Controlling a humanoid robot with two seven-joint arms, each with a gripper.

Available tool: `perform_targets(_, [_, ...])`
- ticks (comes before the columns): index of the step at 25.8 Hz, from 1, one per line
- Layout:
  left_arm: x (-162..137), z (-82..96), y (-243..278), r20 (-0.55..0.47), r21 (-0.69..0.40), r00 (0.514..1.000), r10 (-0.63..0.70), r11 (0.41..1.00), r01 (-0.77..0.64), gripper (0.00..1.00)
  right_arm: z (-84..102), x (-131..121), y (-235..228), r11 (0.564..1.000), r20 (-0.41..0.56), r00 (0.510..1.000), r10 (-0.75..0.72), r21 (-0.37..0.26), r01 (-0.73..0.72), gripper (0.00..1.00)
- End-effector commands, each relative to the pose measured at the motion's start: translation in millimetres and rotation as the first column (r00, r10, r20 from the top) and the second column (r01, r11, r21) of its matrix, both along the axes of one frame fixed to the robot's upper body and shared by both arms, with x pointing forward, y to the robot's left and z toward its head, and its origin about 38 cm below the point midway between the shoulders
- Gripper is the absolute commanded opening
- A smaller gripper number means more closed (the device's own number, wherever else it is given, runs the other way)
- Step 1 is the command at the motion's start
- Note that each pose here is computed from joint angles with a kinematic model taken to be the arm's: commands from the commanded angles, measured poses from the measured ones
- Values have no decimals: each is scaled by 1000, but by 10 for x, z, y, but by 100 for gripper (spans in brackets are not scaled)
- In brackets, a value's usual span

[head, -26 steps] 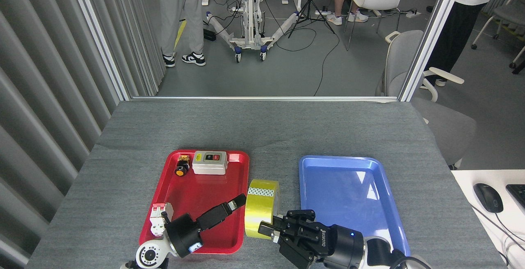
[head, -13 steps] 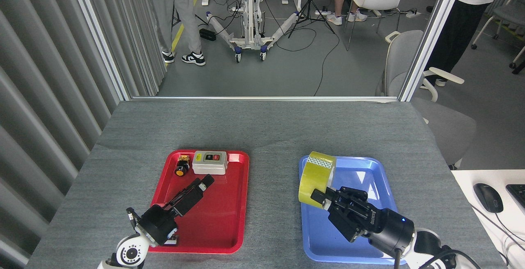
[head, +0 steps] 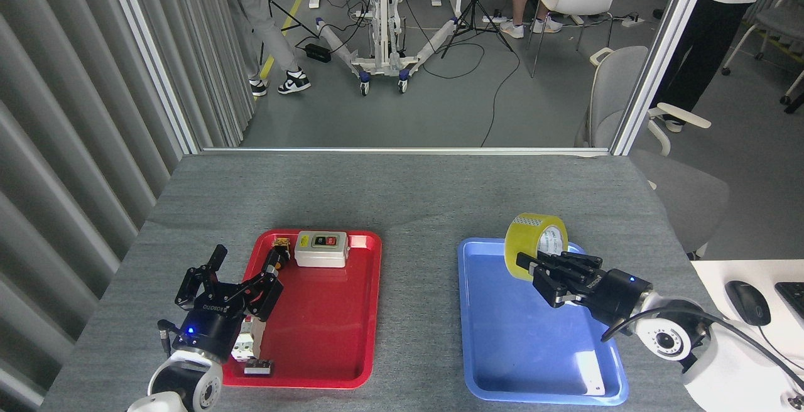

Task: Place and move tape with both arms
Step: 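Carry the tape with the right gripper over the blue tray, then lower the tape flat into the blue tray and open the right gripper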

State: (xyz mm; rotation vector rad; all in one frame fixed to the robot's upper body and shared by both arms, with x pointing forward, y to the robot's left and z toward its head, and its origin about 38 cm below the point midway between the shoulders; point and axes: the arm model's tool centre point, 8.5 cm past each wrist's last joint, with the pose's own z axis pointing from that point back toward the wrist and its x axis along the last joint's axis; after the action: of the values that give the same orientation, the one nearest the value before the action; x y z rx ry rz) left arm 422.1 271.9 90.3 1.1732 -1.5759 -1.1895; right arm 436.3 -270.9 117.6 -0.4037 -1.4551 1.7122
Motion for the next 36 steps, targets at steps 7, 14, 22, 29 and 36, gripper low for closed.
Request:
perform_targets(7, [-328, -89, -590, -122, 97, 992, -30, 994, 42, 100, -394, 85, 101, 981, -208, 971, -118, -178, 81, 5])
perform_targets(14, [-284, -195, -783, -159, 65, 986, 53, 997, -43, 100, -248, 239, 123, 953, -396, 891, -222, -282, 112, 5])
perform_targets(22, [-123, -212, -763, -158, 103, 987, 27, 995, -11, 100, -141, 359, 110, 887, -421, 824, -379, -419, 195, 5])
perform_targets(29, [-63, -186, -726, -141, 133, 990, 7, 991, 12, 90, -426, 287, 316, 872, -514, 739, -435, -446, 203, 5])
perform_targets(36, [-23, -290, -616, -169, 155, 985, 27, 988, -1, 98, -663, 258, 462, 864, -553, 699, -454, -463, 196, 5])
